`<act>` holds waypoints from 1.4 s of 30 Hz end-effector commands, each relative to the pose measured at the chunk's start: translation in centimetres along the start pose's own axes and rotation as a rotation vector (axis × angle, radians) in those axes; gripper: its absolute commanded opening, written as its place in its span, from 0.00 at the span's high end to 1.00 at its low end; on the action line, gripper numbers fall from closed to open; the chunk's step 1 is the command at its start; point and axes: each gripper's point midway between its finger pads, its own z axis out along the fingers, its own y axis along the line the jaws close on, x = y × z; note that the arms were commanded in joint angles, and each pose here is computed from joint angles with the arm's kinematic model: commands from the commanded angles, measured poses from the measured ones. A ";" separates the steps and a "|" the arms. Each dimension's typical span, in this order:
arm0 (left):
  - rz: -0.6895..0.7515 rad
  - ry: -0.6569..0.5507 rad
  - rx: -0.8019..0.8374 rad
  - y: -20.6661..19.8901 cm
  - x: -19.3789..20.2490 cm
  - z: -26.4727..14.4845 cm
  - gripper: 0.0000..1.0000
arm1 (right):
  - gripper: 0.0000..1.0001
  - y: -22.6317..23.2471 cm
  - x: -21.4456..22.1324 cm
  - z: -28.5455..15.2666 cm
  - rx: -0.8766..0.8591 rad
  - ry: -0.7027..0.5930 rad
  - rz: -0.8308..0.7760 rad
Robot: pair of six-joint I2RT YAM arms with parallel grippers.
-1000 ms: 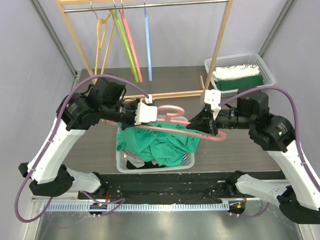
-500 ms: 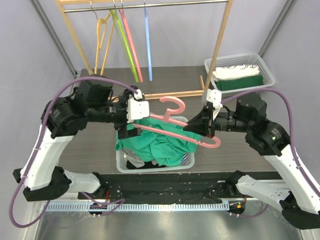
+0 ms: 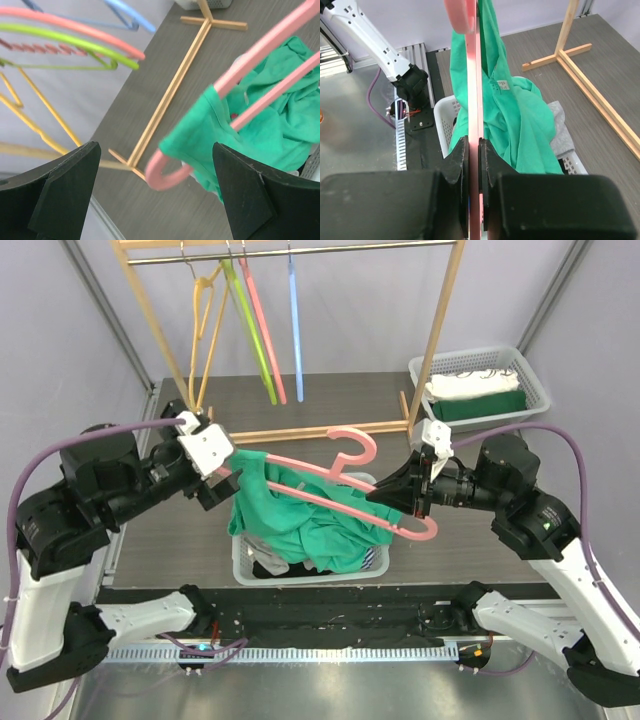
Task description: Remove the tank top from the hanger
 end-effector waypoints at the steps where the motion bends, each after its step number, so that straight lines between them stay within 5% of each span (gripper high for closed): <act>1: -0.200 0.005 -0.147 1.3 1.1 -0.8 0.00 | 0.99 0.2 -5.0 -1.0 0.031 -0.130 -0.086; 9: -0.305 -0.066 0.032 -1.7 -0.6 -4.9 0.00 | 0.99 0.0 -5.7 -0.8 0.030 -0.140 -0.096; 15: -0.525 -0.112 -0.216 2.8 -1.5 -5.5 0.00 | 0.99 -0.7 -5.9 -0.2 0.036 -0.132 -0.092; 22: -0.482 -0.030 -0.353 6.7 -2.3 -5.1 0.00 | 0.99 -0.8 -6.4 0.2 0.030 -0.128 -0.072; 33: -0.561 0.173 -0.071 -1.2 4.1 -2.0 0.06 | 0.99 -1.8 -7.1 -0.3 0.110 -0.170 -0.048; 36: -0.631 0.138 -0.068 -2.8 5.5 -1.4 0.10 | 0.99 -1.9 -6.5 -0.1 0.111 -0.174 -0.018; 37: -0.628 0.024 -0.094 -2.2 4.1 -2.4 0.10 | 0.99 -1.7 -6.4 -0.1 0.106 -0.176 -0.014; 42: -0.706 -0.022 -0.148 -1.4 3.9 -1.5 0.14 | 0.99 -1.8 -6.3 0.1 0.099 -0.176 -0.014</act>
